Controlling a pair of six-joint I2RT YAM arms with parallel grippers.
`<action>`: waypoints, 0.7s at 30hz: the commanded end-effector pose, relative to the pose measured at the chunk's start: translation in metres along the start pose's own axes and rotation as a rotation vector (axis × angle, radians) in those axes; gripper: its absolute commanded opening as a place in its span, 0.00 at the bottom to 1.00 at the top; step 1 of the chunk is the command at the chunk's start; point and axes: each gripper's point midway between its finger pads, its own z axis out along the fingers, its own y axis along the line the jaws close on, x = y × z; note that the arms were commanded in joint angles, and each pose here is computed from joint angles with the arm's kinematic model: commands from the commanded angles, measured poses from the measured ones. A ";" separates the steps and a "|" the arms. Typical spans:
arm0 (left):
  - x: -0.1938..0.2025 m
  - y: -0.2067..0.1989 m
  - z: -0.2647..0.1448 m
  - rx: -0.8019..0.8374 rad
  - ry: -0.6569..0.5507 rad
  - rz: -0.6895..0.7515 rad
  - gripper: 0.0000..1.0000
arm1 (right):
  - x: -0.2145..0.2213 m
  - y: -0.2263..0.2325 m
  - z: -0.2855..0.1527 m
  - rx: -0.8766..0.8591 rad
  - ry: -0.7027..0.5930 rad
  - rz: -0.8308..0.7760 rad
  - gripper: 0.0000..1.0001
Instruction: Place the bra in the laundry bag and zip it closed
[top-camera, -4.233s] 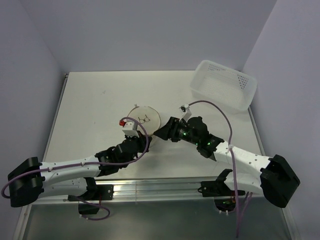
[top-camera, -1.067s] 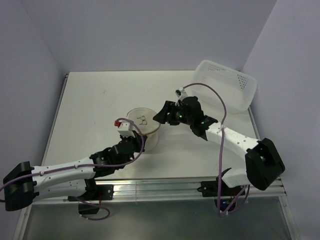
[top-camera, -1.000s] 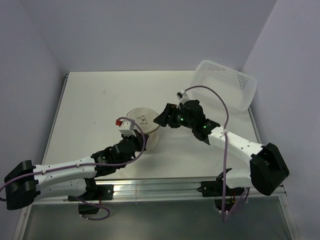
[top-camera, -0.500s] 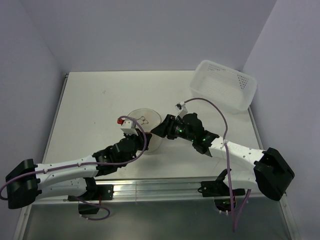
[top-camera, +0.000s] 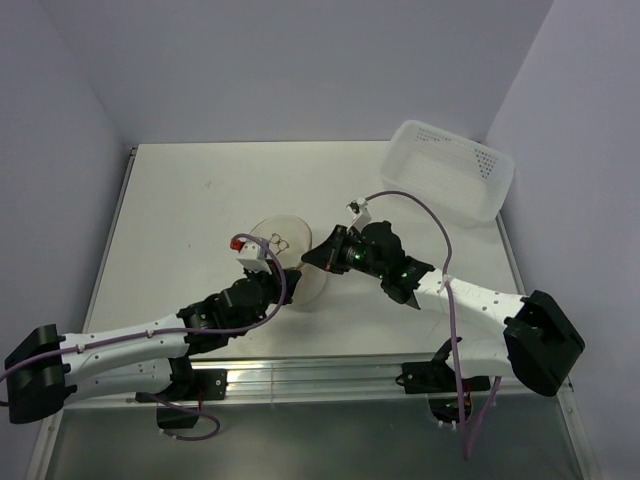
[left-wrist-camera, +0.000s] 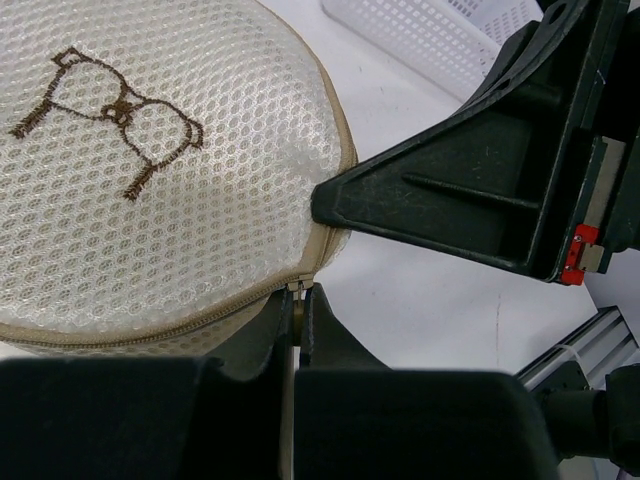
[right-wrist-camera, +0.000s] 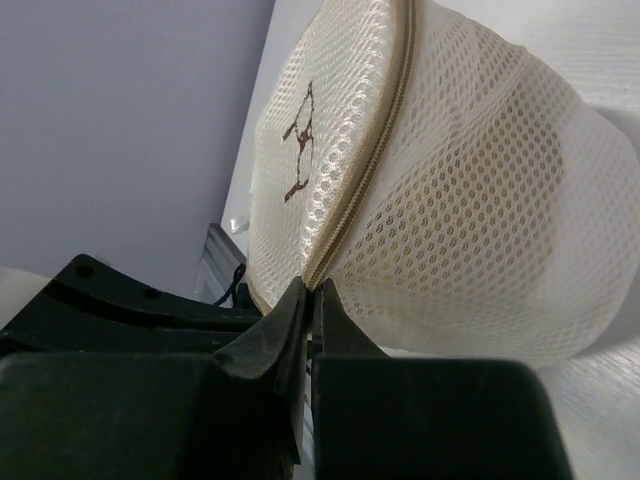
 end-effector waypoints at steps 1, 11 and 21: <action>-0.008 -0.001 -0.009 0.021 -0.014 -0.013 0.00 | -0.037 0.015 0.005 -0.011 -0.120 -0.045 0.00; -0.010 0.061 -0.040 -0.173 -0.018 0.071 0.00 | -0.082 -0.038 -0.003 0.082 -0.155 -0.093 0.00; -0.023 0.055 -0.043 -0.164 -0.054 0.040 0.00 | -0.079 -0.040 0.000 0.058 -0.106 -0.126 0.00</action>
